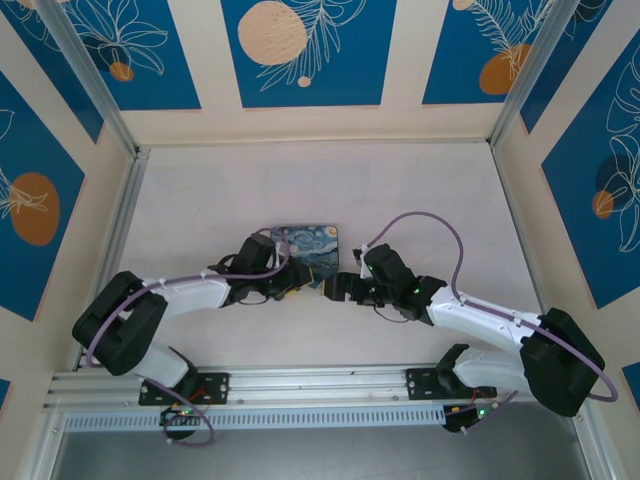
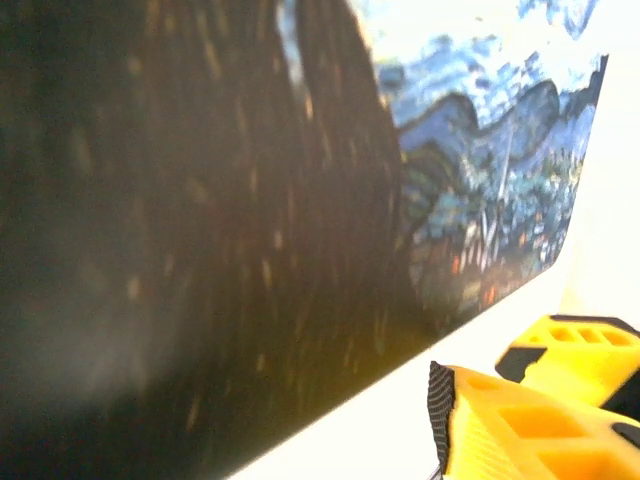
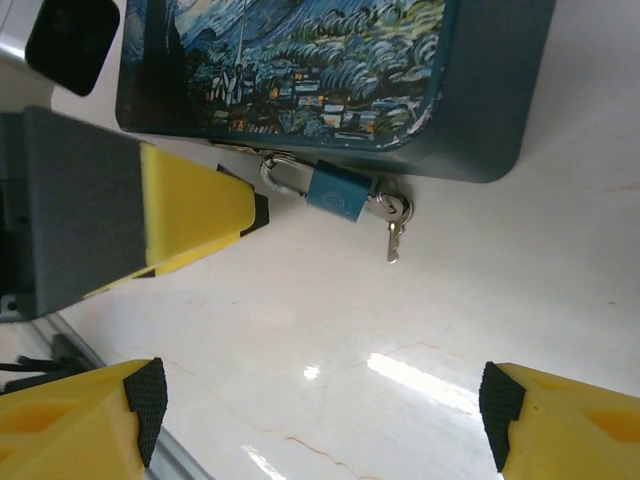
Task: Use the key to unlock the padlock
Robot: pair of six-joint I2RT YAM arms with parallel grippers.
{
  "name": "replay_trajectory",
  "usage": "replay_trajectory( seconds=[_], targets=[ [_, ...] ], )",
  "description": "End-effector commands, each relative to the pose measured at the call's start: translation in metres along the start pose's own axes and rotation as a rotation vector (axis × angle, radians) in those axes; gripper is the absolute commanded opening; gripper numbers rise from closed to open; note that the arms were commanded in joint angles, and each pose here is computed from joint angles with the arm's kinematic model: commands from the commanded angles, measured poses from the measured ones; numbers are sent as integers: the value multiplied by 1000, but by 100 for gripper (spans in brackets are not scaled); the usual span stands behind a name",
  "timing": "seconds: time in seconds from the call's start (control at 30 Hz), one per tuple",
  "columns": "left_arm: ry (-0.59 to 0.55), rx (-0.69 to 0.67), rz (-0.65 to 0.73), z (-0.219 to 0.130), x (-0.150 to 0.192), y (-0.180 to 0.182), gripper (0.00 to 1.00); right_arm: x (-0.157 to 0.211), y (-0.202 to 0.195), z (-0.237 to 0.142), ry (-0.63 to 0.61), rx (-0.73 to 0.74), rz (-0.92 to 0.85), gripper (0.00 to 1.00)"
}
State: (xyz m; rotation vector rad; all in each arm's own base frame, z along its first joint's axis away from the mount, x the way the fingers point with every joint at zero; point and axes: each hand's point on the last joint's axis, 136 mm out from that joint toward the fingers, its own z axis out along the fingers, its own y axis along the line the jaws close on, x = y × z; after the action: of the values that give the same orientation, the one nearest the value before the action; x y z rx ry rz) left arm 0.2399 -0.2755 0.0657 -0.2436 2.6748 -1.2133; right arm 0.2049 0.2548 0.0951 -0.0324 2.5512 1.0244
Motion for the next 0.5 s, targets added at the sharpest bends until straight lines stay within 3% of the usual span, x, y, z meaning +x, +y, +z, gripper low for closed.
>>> replay_trajectory(
  seconds=[0.0,0.33,0.47],
  targets=[
    [-44,2,29,-17,0,-4,64,-5,18,6,-5,-100,93,84],
    [-161,-50,60,-57,-15,-15,99,-24,26,32,-4,-70,97,84],
    [-186,-85,75,-67,-25,-16,100,-41,29,42,-20,-52,101,83]
  ],
)
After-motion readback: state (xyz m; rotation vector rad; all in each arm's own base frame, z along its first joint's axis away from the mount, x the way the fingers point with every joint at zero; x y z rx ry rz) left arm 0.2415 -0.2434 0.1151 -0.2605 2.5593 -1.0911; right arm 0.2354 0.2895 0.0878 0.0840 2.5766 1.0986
